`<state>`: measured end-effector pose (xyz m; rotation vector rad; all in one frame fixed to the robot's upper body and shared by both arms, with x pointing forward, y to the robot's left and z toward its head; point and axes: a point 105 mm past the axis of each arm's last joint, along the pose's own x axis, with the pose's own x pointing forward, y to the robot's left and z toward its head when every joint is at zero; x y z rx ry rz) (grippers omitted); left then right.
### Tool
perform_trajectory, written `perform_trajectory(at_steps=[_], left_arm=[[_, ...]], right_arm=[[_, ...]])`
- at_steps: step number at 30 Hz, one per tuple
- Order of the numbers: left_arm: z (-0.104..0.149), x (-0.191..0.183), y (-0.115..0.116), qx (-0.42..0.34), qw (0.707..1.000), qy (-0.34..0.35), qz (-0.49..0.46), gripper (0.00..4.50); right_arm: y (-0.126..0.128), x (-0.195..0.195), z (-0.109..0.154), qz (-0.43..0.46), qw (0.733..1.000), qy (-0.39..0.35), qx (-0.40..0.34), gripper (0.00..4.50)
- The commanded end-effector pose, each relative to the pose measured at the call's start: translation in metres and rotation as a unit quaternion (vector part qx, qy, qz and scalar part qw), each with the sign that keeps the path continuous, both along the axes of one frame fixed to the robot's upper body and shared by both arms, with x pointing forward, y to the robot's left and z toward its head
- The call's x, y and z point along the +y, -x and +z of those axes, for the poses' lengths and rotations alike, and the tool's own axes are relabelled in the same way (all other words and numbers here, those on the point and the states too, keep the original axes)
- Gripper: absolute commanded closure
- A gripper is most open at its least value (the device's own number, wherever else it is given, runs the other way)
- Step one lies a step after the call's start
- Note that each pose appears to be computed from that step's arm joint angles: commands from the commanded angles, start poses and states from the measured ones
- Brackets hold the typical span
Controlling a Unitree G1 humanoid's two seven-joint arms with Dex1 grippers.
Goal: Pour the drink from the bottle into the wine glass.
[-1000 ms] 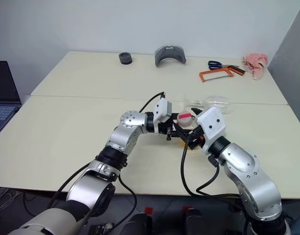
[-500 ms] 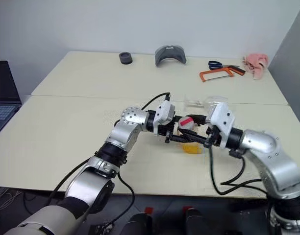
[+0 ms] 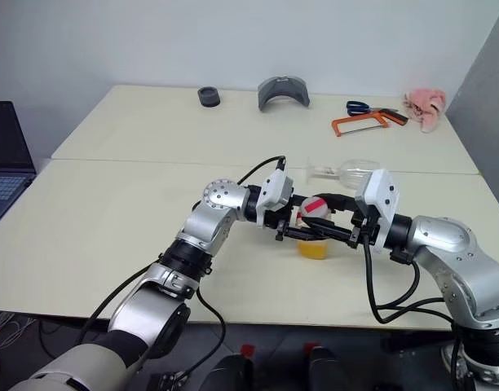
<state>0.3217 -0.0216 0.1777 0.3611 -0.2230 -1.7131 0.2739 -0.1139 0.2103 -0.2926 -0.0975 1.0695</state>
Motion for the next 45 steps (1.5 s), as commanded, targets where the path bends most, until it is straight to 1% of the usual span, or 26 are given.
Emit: perform_trajectory(at_steps=[1,8,10,12,14,21,25,29,33,41,45], left_arm=[[0.014,0.020,-0.013,-0.004,0.998,0.032,0.054,2.33],[0.015,0.020,-0.014,-0.004,0.997,0.038,0.063,2.33],[0.015,0.020,-0.013,-0.005,0.997,0.038,0.062,2.33],[0.014,0.019,-0.013,-0.007,0.997,0.036,0.061,2.33],[0.014,0.019,-0.012,-0.008,0.998,0.034,0.060,2.33],[0.013,0.019,-0.013,-0.009,0.998,0.032,0.061,2.33],[0.013,0.020,-0.016,-0.013,0.997,0.033,0.073,2.33],[0.013,0.021,-0.019,-0.012,0.996,0.037,0.082,2.33],[0.013,0.019,-0.019,-0.011,0.996,0.039,0.081,2.33],[0.015,0.015,-0.022,-0.001,0.996,0.042,0.077,2.33],[0.015,0.015,-0.024,0.000,0.996,0.040,0.077,2.33]], right_arm=[[0.001,-0.008,0.015,-0.038,0.998,-0.014,-0.038,2.64],[0.003,-0.001,0.018,-0.043,0.998,-0.038,-0.038,2.64],[0.002,0.000,0.019,-0.048,0.997,-0.042,-0.040,1.90],[0.001,0.003,0.020,-0.051,0.997,-0.047,-0.042,1.30],[0.001,0.003,0.020,-0.054,0.997,-0.047,-0.043,0.60],[0.000,-0.001,0.020,-0.076,0.995,-0.052,-0.044,0.59],[0.007,-0.004,0.021,-0.090,0.993,-0.048,-0.053,0.59],[0.011,0.002,0.028,-0.114,0.989,-0.057,-0.078,0.59],[0.006,0.014,0.024,-0.145,0.983,-0.048,-0.097,0.59],[0.010,0.034,0.015,-0.133,0.987,-0.053,-0.078,0.59],[0.006,0.036,0.013,-0.146,0.985,-0.060,-0.073,0.59]])
